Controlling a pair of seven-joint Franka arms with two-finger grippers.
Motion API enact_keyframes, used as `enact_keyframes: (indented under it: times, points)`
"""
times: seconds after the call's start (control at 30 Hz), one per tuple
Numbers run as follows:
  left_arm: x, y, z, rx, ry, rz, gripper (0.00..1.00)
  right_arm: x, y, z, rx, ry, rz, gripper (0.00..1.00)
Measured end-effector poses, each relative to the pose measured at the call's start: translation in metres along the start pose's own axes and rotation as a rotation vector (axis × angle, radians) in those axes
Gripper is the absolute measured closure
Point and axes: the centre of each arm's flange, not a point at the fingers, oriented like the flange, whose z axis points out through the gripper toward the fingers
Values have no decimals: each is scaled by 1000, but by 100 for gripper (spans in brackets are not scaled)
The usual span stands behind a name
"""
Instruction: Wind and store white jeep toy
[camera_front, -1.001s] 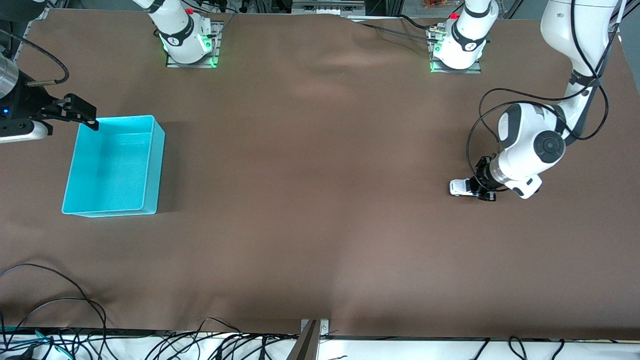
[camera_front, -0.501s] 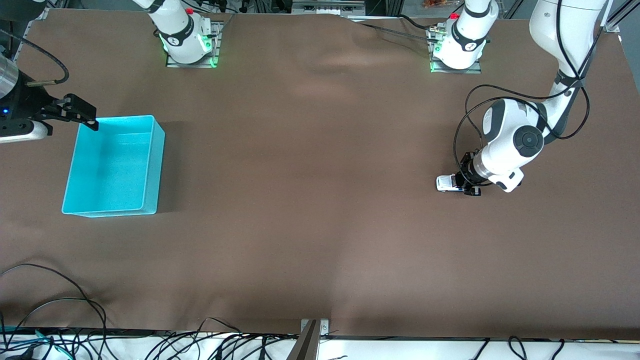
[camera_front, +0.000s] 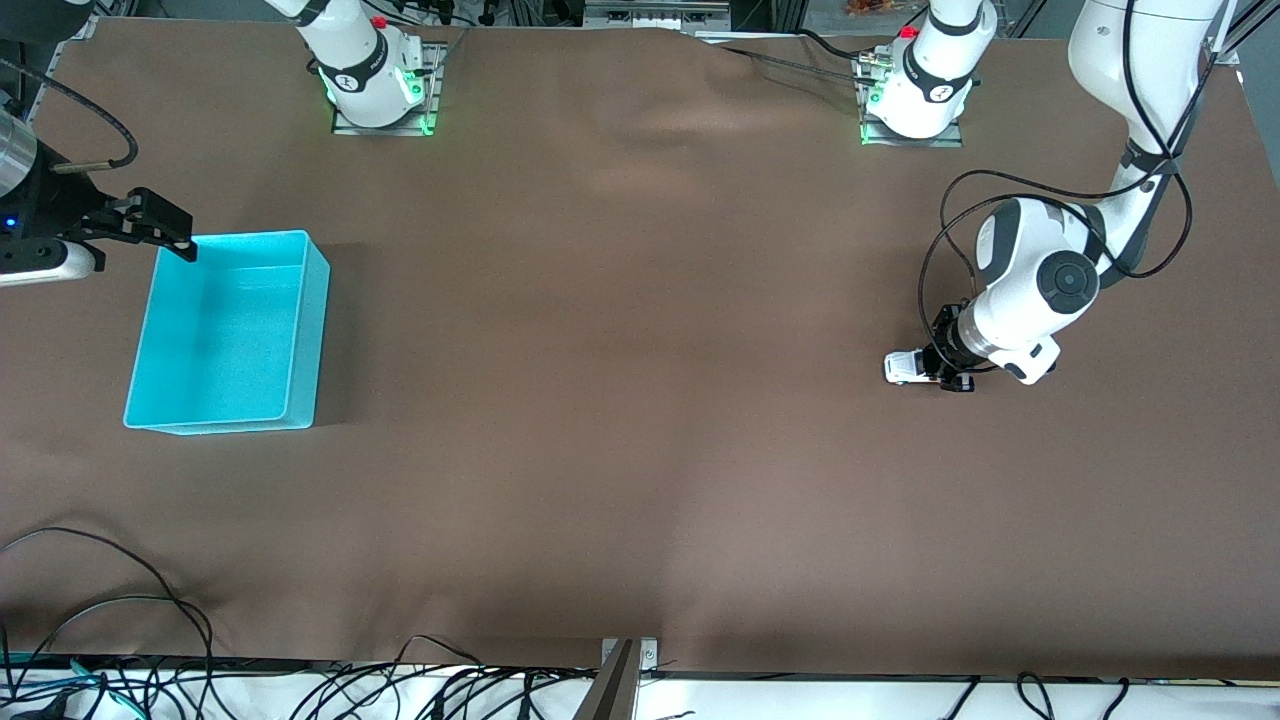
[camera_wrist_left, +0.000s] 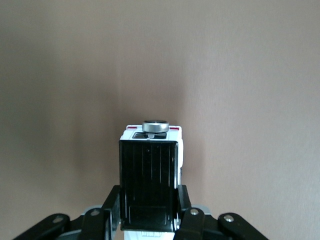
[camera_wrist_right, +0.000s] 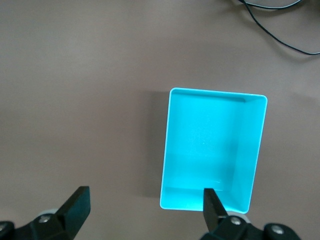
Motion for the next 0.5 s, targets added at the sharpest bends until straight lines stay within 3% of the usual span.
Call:
enact_keyframes:
  times: [0.5]
  points:
    - [27,1,0,-1,23,29,52,0,0,0,0,1,0,0]
